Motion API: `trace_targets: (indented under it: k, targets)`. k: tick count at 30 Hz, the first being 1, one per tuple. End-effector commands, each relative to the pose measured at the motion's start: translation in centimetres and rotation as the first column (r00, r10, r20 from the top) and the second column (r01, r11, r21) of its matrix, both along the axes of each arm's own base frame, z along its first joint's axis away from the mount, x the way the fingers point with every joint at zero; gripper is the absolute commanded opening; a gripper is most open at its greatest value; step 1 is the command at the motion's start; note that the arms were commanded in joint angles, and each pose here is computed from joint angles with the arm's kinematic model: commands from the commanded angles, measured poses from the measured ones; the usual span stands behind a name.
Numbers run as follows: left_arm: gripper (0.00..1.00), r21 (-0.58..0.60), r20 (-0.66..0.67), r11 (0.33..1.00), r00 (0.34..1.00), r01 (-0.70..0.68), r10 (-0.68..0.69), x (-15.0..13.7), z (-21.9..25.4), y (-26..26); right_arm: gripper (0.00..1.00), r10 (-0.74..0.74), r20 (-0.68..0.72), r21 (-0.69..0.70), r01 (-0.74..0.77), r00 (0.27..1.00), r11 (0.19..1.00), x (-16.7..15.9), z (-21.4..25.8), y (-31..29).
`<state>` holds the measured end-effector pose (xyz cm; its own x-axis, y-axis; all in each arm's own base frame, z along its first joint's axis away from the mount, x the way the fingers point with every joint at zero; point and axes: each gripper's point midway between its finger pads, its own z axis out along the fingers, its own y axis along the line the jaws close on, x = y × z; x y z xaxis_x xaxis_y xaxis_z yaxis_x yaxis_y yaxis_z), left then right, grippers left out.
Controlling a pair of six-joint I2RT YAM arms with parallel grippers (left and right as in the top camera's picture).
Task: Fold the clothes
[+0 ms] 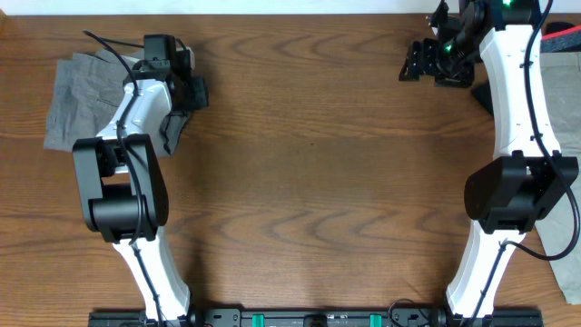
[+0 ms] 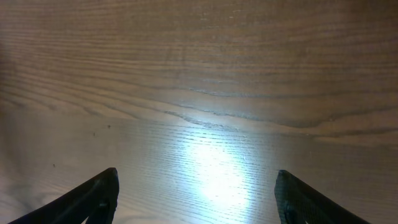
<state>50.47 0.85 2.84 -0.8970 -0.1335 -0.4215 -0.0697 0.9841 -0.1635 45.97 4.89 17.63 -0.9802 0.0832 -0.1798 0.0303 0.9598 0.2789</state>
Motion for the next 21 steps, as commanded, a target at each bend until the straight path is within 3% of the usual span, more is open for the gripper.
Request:
trace_targets:
  k: [1, 21]
  targets:
    - [0.06, 0.024, -0.025, 0.999, 0.999, 0.024, -0.024, -0.2, -1.6, 0.3, 0.78, 0.030, 0.015, -0.001, -0.030, 0.999, 1.000, 0.0, 0.5, 0.6]
    - [0.06, 0.023, -0.047, 0.997, 0.997, -0.068, 0.069, -0.7, -2.9, 5.2, 0.79, 0.033, 0.010, 0.000, -0.033, 0.999, 0.999, -0.2, 0.4, 0.7]
